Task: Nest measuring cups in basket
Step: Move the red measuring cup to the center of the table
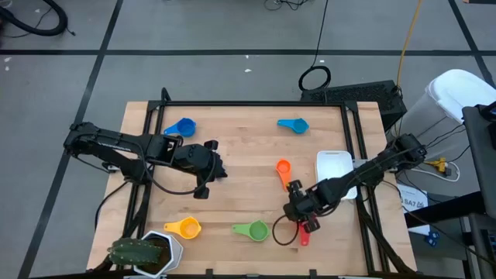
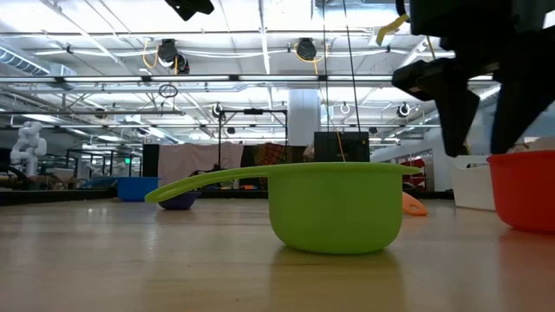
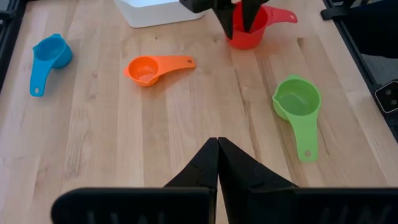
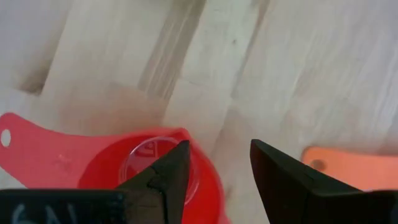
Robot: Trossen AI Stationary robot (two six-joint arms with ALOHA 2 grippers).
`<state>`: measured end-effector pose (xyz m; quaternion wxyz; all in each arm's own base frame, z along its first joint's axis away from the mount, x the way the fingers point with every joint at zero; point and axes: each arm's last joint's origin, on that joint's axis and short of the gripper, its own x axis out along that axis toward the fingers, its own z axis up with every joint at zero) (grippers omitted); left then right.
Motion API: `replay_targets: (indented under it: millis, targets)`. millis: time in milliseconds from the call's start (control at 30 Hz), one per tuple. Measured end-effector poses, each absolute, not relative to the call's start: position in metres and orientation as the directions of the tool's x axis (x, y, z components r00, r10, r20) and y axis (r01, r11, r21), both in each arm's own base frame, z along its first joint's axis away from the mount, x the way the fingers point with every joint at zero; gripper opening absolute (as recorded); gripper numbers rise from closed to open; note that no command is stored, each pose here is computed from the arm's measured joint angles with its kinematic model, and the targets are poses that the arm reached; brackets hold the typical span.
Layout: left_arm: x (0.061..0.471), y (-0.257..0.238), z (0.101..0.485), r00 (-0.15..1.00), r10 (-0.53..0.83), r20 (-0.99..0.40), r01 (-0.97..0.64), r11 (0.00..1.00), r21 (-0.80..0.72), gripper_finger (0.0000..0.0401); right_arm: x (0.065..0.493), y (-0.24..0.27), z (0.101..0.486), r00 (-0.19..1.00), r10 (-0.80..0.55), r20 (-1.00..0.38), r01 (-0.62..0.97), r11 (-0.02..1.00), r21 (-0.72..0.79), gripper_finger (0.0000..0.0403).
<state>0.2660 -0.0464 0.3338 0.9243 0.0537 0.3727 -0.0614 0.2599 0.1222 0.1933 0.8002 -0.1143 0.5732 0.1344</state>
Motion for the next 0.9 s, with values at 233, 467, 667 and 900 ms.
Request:
replay_targets:
  millis: [233,467,667,900]
  targets:
    - [0.266,-0.046,0.334,0.714,-0.073,-0.696,0.154,0.987,0.054,0.0010,0.266,0.112,0.194,0.340,0.030,-0.940,-0.367,0.925,-0.103,0.0160]
    - [0.266,-0.047,0.334,0.713,-0.074,-0.698,0.155,0.986,0.054,0.0010,0.268,0.109,0.197,0.344,0.011,-0.939,-0.361,0.925,-0.121,0.0160]
    - [0.266,-0.047,0.333,0.711,-0.074,-0.699,0.155,0.986,0.053,0.0010,0.266,0.116,0.215,0.305,-0.006,-0.952,-0.364,0.923,-0.123,0.0160]
    - [0.266,-0.047,0.333,0.711,-0.074,-0.700,0.153,0.987,0.051,0.0010,0.254,0.127,0.216,0.237,0.008,-0.972,-0.368,0.926,-0.082,0.0160]
